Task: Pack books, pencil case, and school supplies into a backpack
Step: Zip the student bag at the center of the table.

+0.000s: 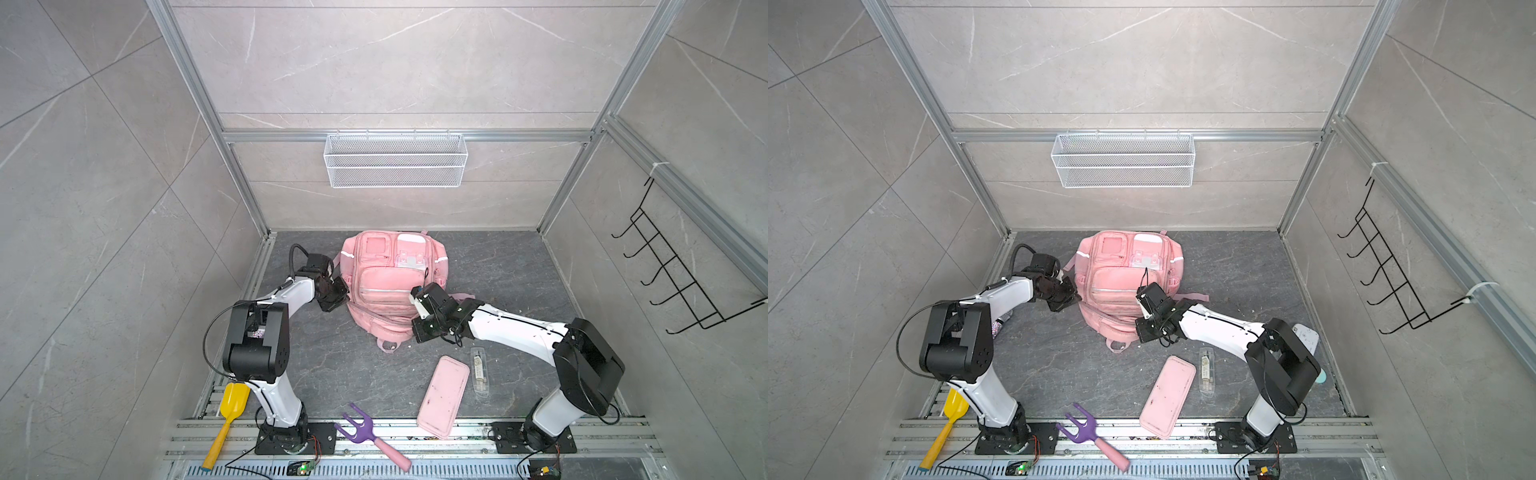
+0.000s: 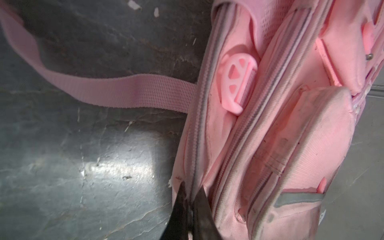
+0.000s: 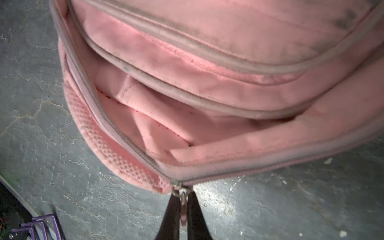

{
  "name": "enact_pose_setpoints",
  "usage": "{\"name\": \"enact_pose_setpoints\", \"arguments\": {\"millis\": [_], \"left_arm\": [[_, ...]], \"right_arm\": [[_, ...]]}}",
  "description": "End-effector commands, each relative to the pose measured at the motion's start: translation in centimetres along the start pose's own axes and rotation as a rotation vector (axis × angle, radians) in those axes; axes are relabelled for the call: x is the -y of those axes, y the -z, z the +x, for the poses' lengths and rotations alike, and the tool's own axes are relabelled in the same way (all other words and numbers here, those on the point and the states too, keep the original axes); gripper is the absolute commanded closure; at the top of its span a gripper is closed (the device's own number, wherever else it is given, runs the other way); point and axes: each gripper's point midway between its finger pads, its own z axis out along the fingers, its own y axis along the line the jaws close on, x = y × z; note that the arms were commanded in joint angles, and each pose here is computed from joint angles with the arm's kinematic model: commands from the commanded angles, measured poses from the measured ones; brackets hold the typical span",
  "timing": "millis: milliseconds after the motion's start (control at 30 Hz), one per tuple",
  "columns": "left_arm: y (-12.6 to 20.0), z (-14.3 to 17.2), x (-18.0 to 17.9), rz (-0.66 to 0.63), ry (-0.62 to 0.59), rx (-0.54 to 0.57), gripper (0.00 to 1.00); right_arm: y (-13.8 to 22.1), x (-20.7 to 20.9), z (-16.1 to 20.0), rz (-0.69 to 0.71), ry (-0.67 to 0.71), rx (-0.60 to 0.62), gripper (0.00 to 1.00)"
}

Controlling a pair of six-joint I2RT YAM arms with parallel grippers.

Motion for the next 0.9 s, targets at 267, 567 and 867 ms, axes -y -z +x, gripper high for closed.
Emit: {"name": "enact_pose_setpoints", "arguments": {"millis": [267, 567, 867], "left_arm": [[3.4, -1.8, 1.8, 0.046, -0.074, 0.11, 0.56], [6.6, 4.6, 0.3, 0.042, -0.091, 0.037, 0.54], [7.0, 9.0, 1.0, 0.037, -0.122, -0.023, 0.51]], "right_arm": [[-1.4, -6.4, -0.2, -0.088, 0.082, -0.05, 1.0], [-1.7, -10.7, -1.8, -0.177, 0.132, -0.044, 1.0], [-2.6, -14.0, -3.7, -0.239, 0.16, -0.039, 1.0]]}}
